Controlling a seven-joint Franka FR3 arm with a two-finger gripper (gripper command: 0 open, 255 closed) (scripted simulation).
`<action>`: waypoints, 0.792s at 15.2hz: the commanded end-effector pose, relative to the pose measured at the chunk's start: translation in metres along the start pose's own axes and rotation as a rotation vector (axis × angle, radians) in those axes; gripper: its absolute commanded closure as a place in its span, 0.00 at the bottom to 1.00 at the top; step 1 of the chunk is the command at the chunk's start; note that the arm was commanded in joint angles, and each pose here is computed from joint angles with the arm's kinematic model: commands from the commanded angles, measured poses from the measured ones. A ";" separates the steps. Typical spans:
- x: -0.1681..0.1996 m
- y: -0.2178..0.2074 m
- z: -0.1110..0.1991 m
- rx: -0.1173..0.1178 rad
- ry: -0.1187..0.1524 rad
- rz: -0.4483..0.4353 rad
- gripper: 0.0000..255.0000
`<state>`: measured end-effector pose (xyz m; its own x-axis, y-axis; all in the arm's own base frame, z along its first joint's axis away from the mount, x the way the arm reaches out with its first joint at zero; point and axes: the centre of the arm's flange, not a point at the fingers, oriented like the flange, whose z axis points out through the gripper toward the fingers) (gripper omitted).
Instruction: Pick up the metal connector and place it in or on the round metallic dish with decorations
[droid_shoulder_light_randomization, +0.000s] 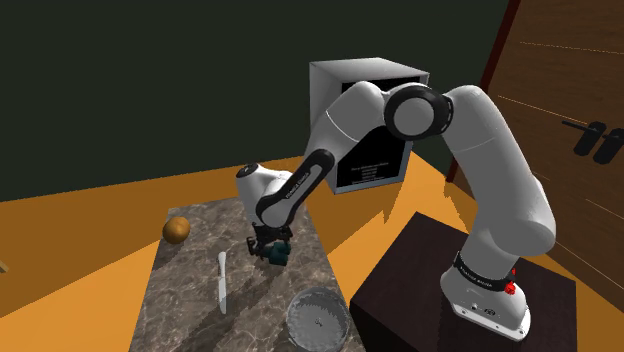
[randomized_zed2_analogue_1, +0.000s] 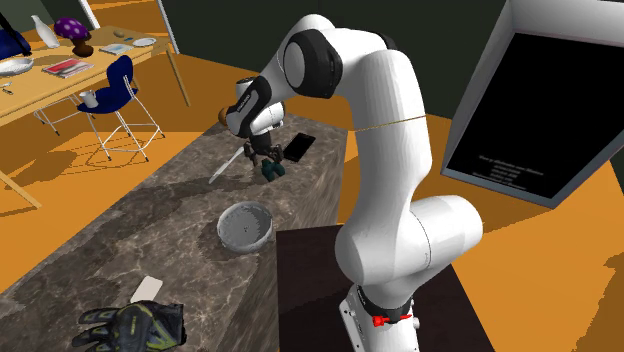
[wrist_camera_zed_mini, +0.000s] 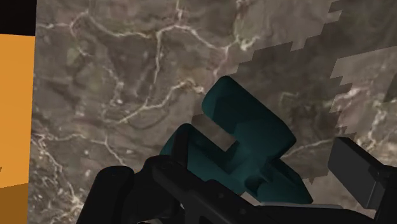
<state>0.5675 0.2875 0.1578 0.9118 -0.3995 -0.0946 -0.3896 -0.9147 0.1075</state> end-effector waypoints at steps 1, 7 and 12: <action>0.000 0.000 0.008 0.000 0.000 0.000 0.00; 0.000 0.000 0.008 0.000 0.000 0.000 0.00; -0.001 -0.001 0.008 0.000 0.000 0.000 1.00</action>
<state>0.5688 0.2861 0.1542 0.9113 -0.4020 -0.0891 -0.3925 -0.9135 0.1070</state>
